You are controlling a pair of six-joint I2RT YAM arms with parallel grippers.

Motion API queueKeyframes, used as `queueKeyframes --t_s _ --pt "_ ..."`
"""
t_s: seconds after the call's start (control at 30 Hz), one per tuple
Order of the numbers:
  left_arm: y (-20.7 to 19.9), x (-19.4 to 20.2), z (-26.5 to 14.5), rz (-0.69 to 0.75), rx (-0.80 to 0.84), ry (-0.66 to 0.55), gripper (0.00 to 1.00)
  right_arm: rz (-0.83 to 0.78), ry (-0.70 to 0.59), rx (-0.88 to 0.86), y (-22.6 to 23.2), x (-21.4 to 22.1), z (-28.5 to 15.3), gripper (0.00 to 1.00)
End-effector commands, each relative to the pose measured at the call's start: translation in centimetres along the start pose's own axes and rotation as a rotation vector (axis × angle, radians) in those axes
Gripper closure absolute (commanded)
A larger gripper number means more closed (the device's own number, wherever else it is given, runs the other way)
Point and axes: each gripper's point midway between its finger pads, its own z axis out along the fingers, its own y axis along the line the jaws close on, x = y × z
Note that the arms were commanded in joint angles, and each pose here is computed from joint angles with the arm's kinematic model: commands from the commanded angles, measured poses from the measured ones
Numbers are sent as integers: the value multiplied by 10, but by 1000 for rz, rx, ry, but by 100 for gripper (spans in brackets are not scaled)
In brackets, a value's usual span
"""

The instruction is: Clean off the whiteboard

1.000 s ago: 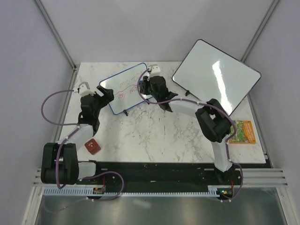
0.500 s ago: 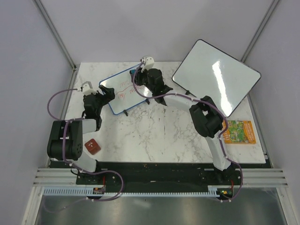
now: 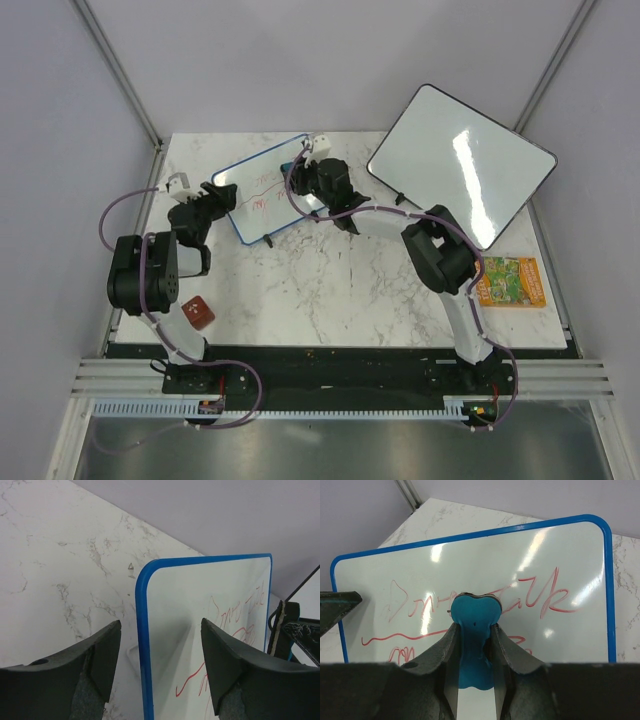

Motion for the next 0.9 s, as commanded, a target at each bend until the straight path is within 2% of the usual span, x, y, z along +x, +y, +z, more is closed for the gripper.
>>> queueKeyframes --t_s 0.0,0.27,0.47,0.5,0.6,0.77,0.87 --pt "-24 -18 0 -48 158 -71 34 -16 -91 -8 5 -39 -8 100" --pt "-40 -16 -2 -31 297 -86 52 -31 -72 79 -14 -27 -11 100" --pt "-45 -13 -6 -54 369 -82 82 -21 -51 158 -40 -19 -11 100" --pt "-43 -13 -7 -63 368 -83 90 -25 -51 178 -44 -19 -12 100" --pt "-35 -12 -10 -85 350 -83 98 -71 -45 243 -58 -14 -12 100" --pt "-30 -11 -10 -102 335 -83 98 -95 -14 279 -71 2 -1 100" --pt "-25 -10 -11 -128 317 -80 98 -81 1 224 -67 11 9 100"
